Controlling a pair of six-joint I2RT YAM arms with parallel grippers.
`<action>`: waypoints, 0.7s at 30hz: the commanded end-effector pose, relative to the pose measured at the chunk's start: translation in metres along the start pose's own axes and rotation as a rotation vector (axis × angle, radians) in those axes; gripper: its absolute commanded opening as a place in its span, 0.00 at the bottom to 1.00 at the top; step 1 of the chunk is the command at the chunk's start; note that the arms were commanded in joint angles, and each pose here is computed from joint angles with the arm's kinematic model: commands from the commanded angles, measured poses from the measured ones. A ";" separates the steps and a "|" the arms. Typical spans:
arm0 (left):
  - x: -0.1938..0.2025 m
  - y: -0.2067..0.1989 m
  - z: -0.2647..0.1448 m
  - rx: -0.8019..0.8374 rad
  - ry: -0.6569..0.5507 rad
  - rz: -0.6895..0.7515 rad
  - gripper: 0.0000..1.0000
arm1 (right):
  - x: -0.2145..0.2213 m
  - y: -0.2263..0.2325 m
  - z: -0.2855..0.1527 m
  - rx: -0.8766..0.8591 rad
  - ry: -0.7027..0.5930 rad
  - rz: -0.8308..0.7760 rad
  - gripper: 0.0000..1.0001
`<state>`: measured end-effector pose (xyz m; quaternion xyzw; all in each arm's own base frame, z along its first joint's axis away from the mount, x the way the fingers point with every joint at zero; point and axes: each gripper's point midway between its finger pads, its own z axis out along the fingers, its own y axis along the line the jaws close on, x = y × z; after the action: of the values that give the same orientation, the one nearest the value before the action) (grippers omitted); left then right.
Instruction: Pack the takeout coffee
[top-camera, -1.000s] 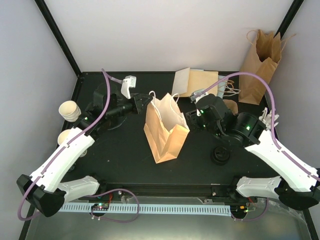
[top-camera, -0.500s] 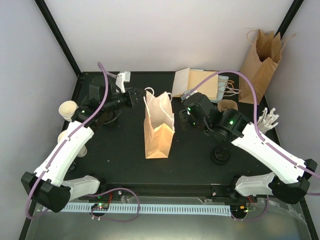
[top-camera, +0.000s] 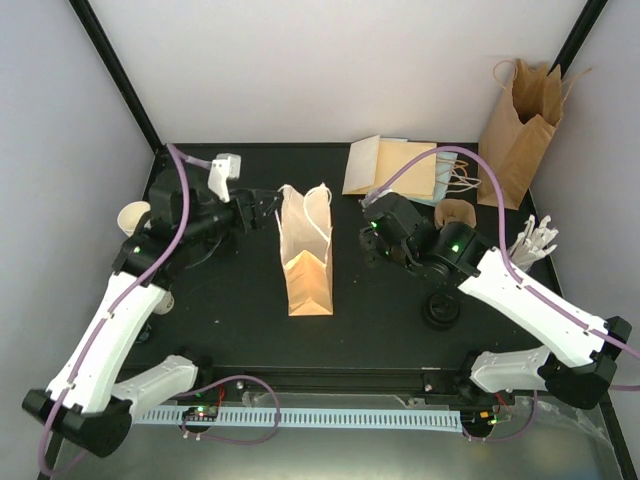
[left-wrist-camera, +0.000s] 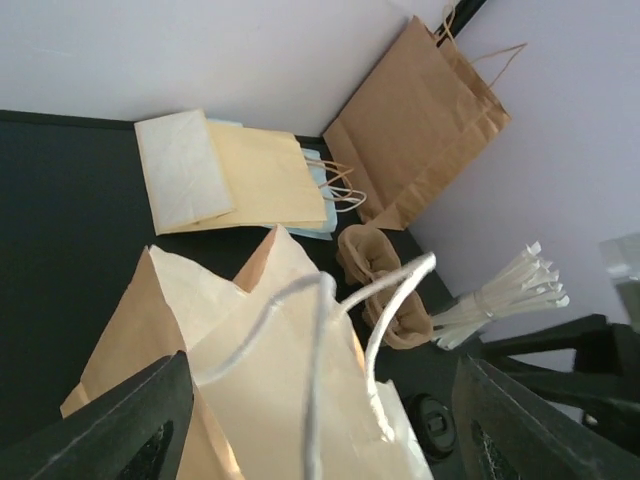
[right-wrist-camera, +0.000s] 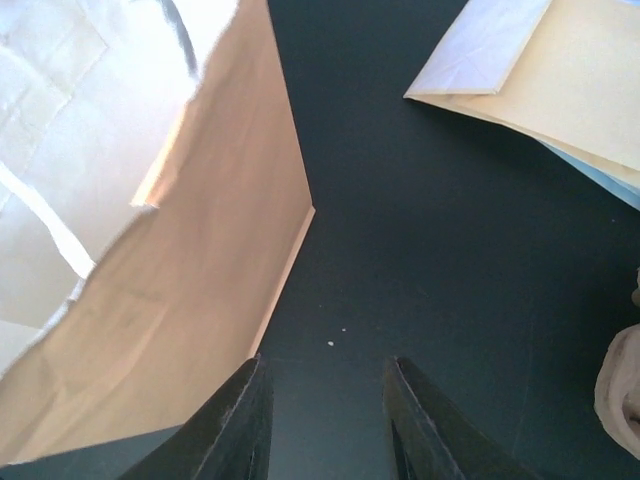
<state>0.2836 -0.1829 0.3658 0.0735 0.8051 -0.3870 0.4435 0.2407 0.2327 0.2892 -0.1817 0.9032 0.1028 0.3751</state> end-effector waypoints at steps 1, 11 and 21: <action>0.011 0.006 -0.027 -0.066 -0.014 0.047 0.76 | 0.001 -0.008 -0.004 0.016 -0.031 0.028 0.34; 0.058 0.025 -0.066 -0.148 -0.013 0.084 0.80 | 0.027 -0.015 0.006 0.020 -0.025 0.043 0.35; 0.161 0.053 -0.045 -0.012 0.114 -0.057 0.80 | 0.078 0.012 0.031 -0.192 0.005 0.012 0.43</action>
<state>0.1923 -0.1401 0.2472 0.0747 0.8393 -0.3423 0.4157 0.2106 0.2185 0.2142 -0.2009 0.9096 0.1311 0.3392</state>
